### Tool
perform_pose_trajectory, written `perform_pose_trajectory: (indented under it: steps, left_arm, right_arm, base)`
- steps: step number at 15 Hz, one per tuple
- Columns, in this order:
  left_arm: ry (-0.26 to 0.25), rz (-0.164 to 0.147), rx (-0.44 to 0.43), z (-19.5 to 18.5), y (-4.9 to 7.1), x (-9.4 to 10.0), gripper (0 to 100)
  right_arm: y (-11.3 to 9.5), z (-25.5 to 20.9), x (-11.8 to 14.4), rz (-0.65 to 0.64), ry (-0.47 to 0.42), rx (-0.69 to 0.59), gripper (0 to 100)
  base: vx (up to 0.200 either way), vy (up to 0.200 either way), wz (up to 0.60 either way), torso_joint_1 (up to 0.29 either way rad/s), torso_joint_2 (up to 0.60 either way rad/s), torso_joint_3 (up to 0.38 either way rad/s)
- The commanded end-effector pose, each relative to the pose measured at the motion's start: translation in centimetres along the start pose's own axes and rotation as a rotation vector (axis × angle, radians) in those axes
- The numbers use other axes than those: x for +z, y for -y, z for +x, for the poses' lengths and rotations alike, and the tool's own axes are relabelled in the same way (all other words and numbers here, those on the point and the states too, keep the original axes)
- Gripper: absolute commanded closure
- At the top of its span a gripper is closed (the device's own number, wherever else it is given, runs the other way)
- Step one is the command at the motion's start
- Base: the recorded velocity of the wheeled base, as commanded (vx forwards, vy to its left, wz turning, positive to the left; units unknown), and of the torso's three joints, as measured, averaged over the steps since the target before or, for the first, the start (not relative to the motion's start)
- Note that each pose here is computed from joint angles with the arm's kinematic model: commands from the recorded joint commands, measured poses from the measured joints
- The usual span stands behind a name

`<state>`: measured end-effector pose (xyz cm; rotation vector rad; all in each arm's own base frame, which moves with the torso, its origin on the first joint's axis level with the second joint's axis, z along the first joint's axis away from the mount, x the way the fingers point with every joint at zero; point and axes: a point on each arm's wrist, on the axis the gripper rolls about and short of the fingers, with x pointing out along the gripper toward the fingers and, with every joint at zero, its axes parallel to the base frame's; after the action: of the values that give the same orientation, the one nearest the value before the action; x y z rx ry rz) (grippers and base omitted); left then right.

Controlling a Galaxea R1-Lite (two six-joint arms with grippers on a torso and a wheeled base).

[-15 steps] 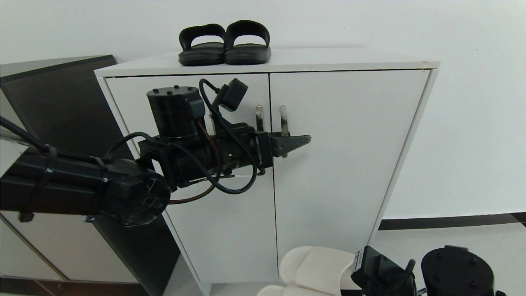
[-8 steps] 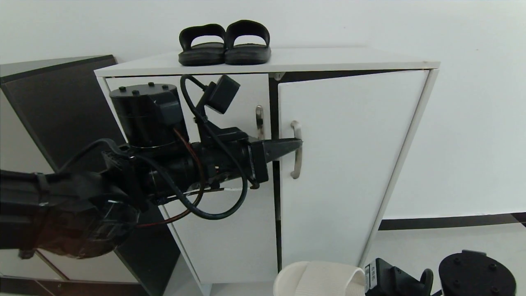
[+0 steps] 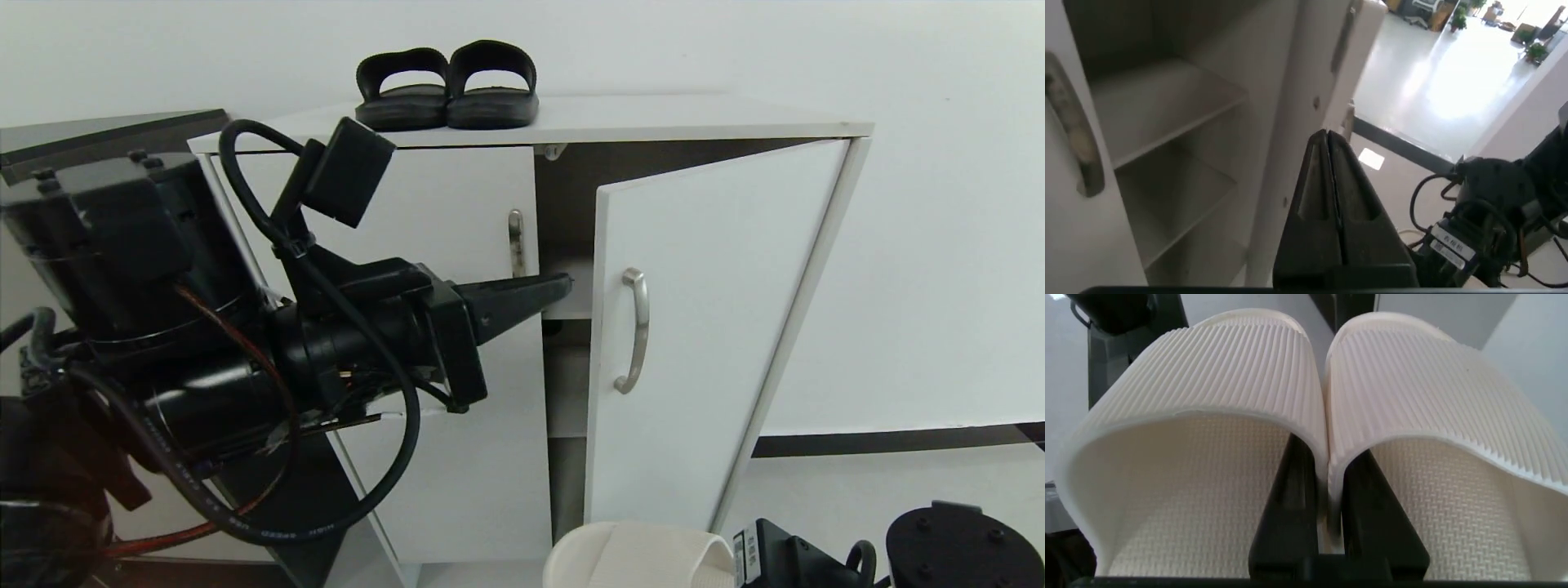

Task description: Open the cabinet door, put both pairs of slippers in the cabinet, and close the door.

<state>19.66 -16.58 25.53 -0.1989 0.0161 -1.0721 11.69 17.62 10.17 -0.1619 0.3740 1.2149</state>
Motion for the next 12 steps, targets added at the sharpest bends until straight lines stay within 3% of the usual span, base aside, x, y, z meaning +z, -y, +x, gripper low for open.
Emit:
perform_pose_trajectory:
  steps: [1,4,12]
  left_arm:
    - [0.022,0.006,0.007,0.6,-0.5,0.7,100]
    - [0.025,0.004,0.025,3.4,-2.4,0.8,100]
    - [0.023,-0.001,0.025,7.9,-4.6,0.1,100]
  right_arm:
    - [-0.2,0.1,0.0,-0.004,0.0,0.01,100]
    - [-0.6,0.0,-0.1,-0.008,-0.007,0.023,100]
    - [-0.7,0.3,-1.6,0.017,-0.118,0.032,100]
  base:
    - [0.0,0.0,0.0,0.0,0.0,0.0]
    - [0.0,0.0,0.0,0.0,0.0,0.0]
    - [0.0,0.0,0.0,0.0,0.0,0.0]
